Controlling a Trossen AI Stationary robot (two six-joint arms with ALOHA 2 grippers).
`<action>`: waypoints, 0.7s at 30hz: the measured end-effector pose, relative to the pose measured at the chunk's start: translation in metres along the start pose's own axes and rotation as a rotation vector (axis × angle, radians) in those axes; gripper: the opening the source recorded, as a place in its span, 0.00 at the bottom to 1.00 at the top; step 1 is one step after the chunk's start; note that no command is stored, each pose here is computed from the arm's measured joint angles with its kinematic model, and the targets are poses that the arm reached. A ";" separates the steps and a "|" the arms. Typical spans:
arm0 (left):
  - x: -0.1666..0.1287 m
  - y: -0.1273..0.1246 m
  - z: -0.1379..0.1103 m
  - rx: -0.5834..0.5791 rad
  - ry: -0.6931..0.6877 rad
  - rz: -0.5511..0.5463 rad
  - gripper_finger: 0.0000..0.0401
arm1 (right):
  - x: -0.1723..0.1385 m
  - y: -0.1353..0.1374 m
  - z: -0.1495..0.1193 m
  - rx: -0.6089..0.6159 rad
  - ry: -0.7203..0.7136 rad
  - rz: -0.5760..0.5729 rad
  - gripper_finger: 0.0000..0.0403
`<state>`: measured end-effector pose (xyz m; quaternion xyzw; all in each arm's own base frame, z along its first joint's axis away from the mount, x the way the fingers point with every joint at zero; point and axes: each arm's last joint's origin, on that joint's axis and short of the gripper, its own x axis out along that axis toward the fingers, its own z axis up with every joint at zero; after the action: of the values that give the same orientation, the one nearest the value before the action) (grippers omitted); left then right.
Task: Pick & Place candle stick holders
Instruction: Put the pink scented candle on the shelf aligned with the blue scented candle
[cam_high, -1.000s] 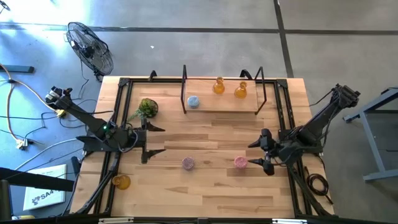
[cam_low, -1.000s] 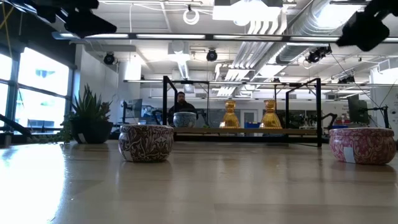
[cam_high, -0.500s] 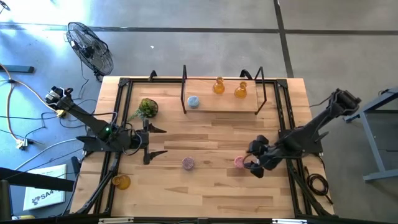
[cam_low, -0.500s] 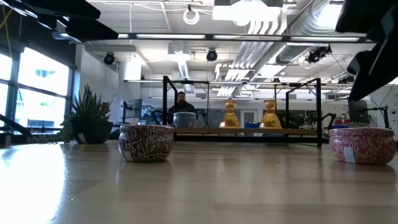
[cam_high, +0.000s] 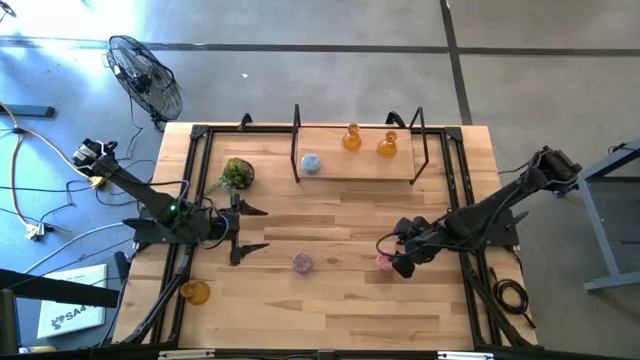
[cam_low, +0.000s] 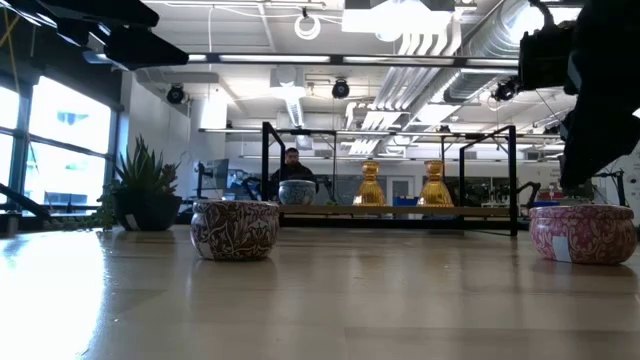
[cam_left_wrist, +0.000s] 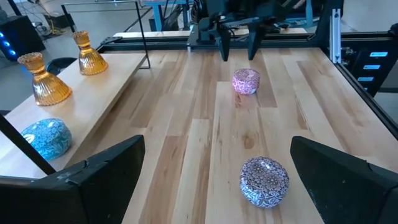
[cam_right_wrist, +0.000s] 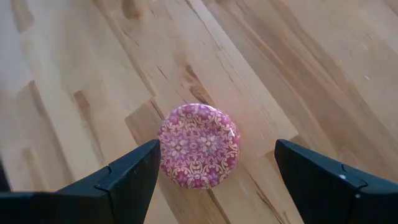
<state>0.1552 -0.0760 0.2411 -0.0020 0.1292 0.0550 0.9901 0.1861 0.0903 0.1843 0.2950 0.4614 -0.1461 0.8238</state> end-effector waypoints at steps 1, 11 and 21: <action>0.000 0.000 0.000 0.000 0.000 0.000 0.99 | 0.001 0.001 0.001 -0.001 0.007 -0.009 0.77; 0.000 0.000 0.000 -0.006 0.000 0.000 0.99 | 0.003 0.017 0.013 -0.097 -0.031 0.055 0.77; 0.000 -0.002 0.000 -0.022 0.011 -0.052 0.99 | 0.001 0.021 0.005 -0.127 -0.010 0.065 0.77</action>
<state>0.1552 -0.0775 0.2408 -0.0166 0.1340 0.0307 0.9904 0.2005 0.1037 0.1926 0.2563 0.4556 -0.0912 0.8476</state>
